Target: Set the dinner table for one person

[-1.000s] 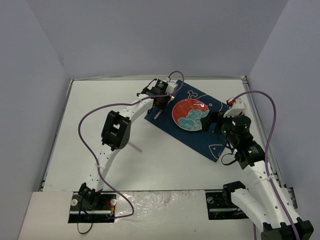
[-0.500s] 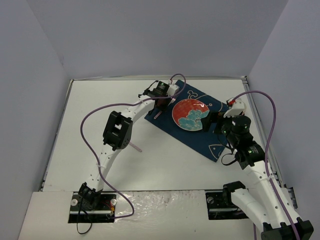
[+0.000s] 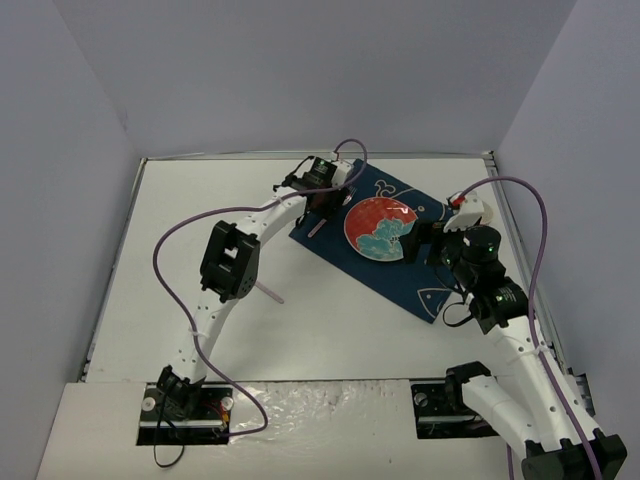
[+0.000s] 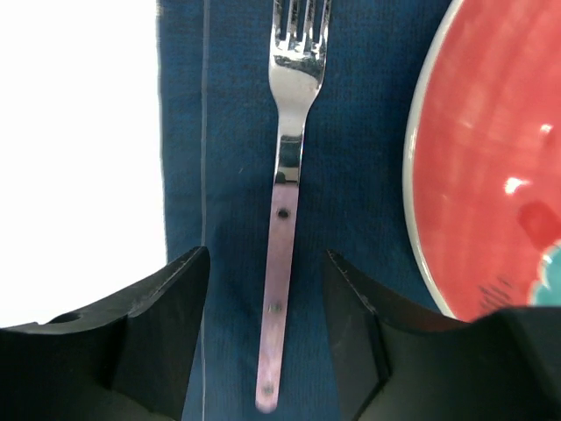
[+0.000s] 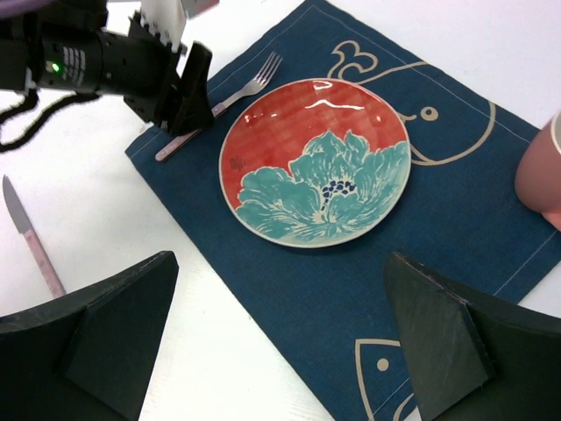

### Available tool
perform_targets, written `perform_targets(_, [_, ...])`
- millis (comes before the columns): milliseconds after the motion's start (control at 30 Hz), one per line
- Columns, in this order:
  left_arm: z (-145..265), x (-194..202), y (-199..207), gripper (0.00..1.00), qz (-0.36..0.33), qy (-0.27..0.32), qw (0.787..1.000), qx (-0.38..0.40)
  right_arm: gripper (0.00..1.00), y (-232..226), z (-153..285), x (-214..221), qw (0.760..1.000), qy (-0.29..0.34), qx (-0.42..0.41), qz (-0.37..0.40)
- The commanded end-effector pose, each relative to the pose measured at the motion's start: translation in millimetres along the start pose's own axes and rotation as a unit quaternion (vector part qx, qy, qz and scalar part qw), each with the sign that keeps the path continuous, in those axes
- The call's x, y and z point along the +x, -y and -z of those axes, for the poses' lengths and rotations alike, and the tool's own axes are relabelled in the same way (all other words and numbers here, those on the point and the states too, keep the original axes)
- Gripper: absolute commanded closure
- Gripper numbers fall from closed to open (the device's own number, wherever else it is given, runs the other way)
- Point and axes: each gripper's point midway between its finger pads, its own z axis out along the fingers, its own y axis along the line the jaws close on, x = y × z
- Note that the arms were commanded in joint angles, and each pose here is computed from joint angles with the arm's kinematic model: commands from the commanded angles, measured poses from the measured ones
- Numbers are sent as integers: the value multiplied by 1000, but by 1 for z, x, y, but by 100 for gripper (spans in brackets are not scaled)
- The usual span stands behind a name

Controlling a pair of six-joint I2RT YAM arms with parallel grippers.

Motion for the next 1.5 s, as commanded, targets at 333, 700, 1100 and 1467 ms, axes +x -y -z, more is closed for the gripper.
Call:
perform_targets(333, [218, -69, -118, 3, 213, 166, 956, -112, 0, -93, -64, 20, 980, -82, -138, 113])
perform_targets(700, [325, 78, -202, 3, 320, 121, 910, -234, 1, -217, -124, 112, 925, -163, -258, 225])
perform_targets(1100, [376, 160, -230, 3, 339, 122, 852, -381, 19, -302, -159, 179, 876, -208, -317, 299])
perform_targets(1467, [379, 160, -233, 3, 340, 122, 847, -390, 39, -325, -173, 213, 866, -222, -321, 313])
